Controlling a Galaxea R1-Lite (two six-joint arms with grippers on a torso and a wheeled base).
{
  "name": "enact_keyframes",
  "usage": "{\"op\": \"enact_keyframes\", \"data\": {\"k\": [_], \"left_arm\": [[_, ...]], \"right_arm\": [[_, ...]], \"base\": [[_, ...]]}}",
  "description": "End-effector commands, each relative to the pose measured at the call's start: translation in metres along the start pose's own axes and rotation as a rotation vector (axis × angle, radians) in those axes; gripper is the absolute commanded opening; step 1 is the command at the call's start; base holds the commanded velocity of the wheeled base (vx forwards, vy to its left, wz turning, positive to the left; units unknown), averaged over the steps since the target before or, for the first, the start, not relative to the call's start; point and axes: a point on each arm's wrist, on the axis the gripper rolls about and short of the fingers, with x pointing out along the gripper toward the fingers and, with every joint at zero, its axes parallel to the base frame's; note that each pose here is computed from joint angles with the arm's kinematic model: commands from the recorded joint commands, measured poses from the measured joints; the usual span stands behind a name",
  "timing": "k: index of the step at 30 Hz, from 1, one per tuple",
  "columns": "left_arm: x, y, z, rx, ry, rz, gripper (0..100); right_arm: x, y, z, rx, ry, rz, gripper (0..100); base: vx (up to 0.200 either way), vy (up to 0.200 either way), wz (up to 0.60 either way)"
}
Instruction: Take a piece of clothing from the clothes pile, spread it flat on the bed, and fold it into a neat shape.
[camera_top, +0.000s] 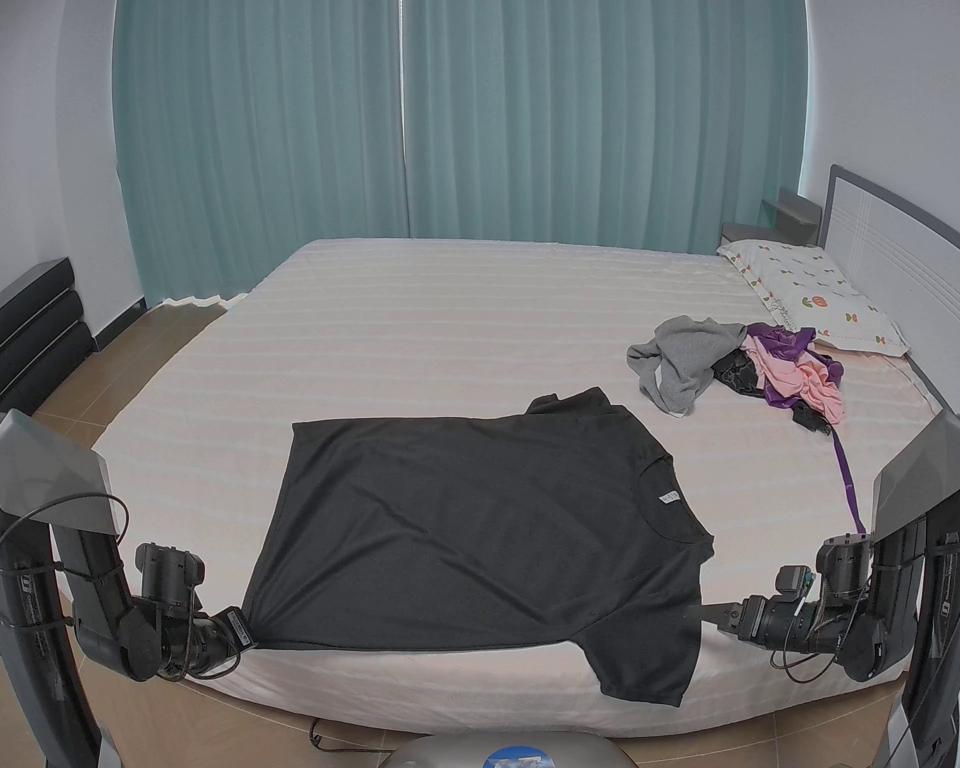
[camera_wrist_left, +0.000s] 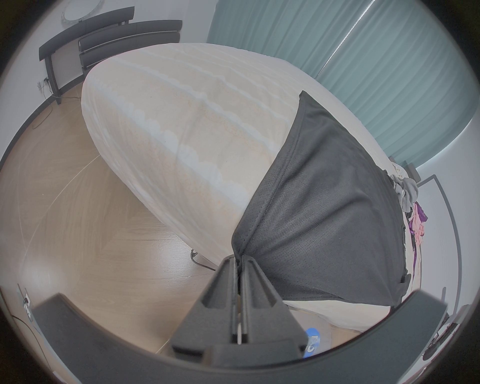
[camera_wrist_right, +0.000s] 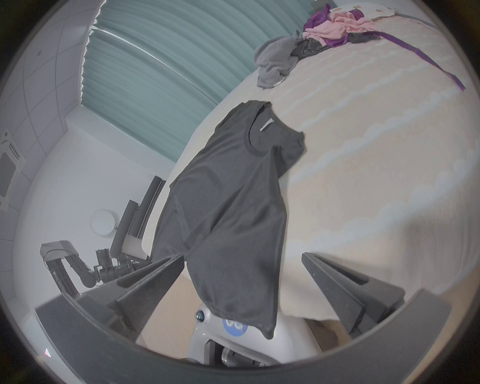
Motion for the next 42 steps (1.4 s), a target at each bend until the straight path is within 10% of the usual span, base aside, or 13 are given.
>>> {"op": "enact_keyframes", "data": {"k": [1,27,28,42], "left_arm": [[0.0,0.001,-0.001,0.001,0.003,0.003,0],[0.001,0.0,-0.002,0.004,0.006,0.002,0],[0.001,0.0,-0.002,0.004,0.006,0.002,0],[0.001,-0.001,-0.001,0.005,0.002,0.001,0]], "right_arm": [[-0.001,0.002,-0.009,-0.007,0.039,0.003,100],[0.033,0.008,-0.017,-0.061,0.053,-0.03,100],[0.033,0.008,-0.017,-0.062,0.052,-0.032,0],[0.022,0.011,-0.011,-0.079,-0.014,-0.101,0]], "base": [[0.0,0.0,0.0],[0.0,0.0,0.0],[0.0,0.0,0.0],[0.0,0.0,0.0]]}}
